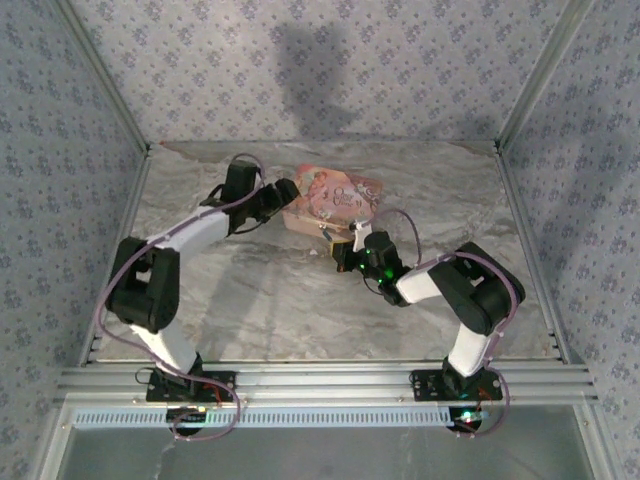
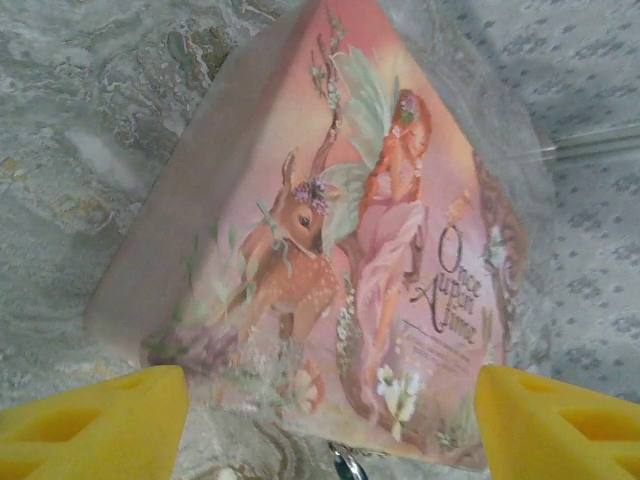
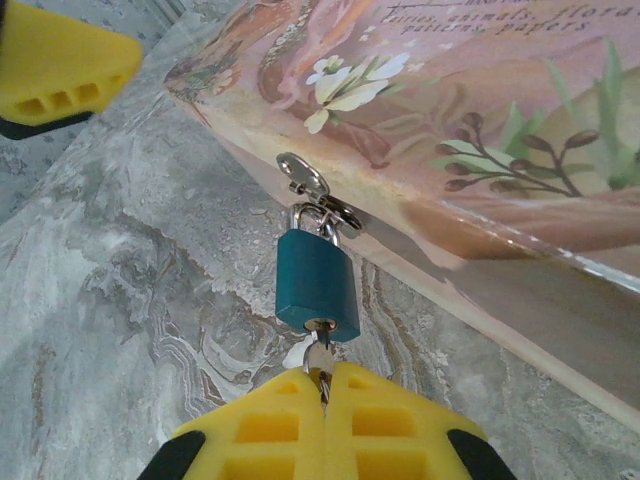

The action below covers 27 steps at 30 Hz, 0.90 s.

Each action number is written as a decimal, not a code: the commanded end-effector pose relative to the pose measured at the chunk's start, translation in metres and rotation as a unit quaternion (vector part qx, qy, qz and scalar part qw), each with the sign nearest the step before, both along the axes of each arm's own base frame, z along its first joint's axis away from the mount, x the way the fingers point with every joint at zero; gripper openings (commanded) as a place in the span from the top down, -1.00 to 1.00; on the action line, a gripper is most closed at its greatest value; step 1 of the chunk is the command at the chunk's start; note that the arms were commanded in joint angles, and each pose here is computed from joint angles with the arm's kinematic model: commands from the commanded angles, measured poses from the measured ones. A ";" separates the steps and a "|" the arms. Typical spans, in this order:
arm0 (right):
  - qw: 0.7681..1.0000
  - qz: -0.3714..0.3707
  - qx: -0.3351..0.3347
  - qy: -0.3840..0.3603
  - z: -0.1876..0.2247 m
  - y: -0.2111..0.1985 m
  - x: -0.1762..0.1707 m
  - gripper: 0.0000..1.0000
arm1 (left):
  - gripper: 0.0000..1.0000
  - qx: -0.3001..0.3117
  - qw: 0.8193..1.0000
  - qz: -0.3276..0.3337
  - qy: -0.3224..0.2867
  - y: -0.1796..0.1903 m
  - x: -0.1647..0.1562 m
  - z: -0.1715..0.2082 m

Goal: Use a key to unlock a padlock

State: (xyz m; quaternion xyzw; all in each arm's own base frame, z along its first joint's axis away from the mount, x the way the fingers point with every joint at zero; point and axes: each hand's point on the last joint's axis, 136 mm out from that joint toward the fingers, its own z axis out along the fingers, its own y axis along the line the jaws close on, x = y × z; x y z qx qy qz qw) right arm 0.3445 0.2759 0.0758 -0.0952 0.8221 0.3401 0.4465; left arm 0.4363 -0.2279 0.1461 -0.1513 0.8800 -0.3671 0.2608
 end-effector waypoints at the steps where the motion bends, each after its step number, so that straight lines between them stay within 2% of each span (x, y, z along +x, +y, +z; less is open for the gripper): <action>1: 0.999 -0.010 0.010 0.041 -0.016 -0.003 -0.002 1.00 | -0.52 0.026 0.999 -0.036 0.011 -0.003 0.005 -0.014; 6: 0.999 -0.011 0.004 0.043 -0.018 -0.004 -0.001 1.00 | -0.54 0.031 0.998 -0.041 0.019 -0.005 0.022 -0.028; 10: 0.999 -0.009 -0.002 0.038 -0.018 -0.003 0.000 1.00 | -0.52 0.026 0.999 -0.045 0.008 -0.010 0.020 -0.028; 19: 1.000 -0.001 -0.021 0.013 -0.015 -0.001 0.000 1.00 | -0.51 0.027 1.000 -0.009 0.009 0.011 -0.020 -0.019; 27: 0.994 0.019 -0.090 -0.055 -0.004 0.014 -0.007 1.00 | -0.39 0.009 0.997 -0.061 0.043 -0.025 -0.074 -0.020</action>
